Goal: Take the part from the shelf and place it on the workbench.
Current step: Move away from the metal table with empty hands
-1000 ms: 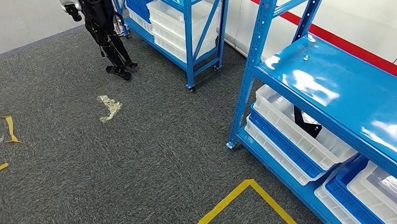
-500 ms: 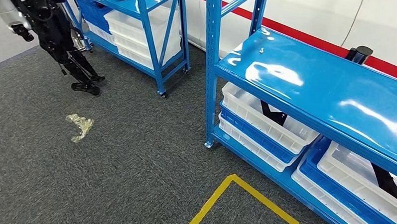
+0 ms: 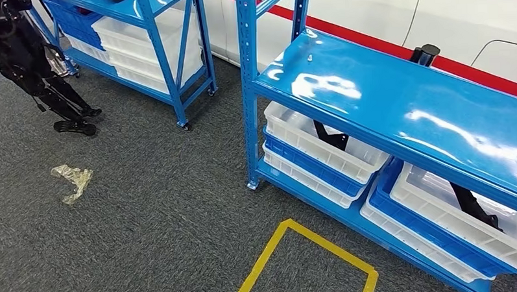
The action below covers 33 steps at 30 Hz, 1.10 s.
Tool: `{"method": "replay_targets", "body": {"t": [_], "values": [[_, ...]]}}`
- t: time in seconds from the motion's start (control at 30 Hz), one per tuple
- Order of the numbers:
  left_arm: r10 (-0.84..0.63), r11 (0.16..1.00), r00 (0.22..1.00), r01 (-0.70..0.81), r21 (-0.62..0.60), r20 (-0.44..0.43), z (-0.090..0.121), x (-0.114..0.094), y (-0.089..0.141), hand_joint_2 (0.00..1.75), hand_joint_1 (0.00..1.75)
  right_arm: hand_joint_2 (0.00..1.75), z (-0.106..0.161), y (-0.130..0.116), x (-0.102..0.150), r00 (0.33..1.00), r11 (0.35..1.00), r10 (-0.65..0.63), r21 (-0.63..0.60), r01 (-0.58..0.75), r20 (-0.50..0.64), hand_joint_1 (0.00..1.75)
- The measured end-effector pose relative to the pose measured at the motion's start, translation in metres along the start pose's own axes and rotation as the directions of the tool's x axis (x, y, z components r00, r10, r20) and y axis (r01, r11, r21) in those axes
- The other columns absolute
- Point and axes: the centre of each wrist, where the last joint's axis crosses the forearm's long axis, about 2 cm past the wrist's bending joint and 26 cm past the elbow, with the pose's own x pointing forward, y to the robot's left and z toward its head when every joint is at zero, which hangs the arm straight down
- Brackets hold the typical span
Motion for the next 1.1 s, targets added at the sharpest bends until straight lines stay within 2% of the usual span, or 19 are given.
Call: {"method": "replay_targets", "body": {"t": [0.87,1.1], "values": [[0.005,1.0,1.0,-0.005,0.009,-0.001,-0.0001,-0.0002,0.0008,0.0,0.0,0.0,-0.0008,0.0015,0.0029,1.0,1.0,0.003,0.006,-0.003,0.0,0.0],[0.005,1.0,1.0,-0.005,0.006,0.003,-0.0008,0.002,-0.0001,0.0,0.0,0.0,-0.001,-0.0003,0.002,0.999,0.999,0.051,-0.008,-0.051,0.017,0.0]]}}
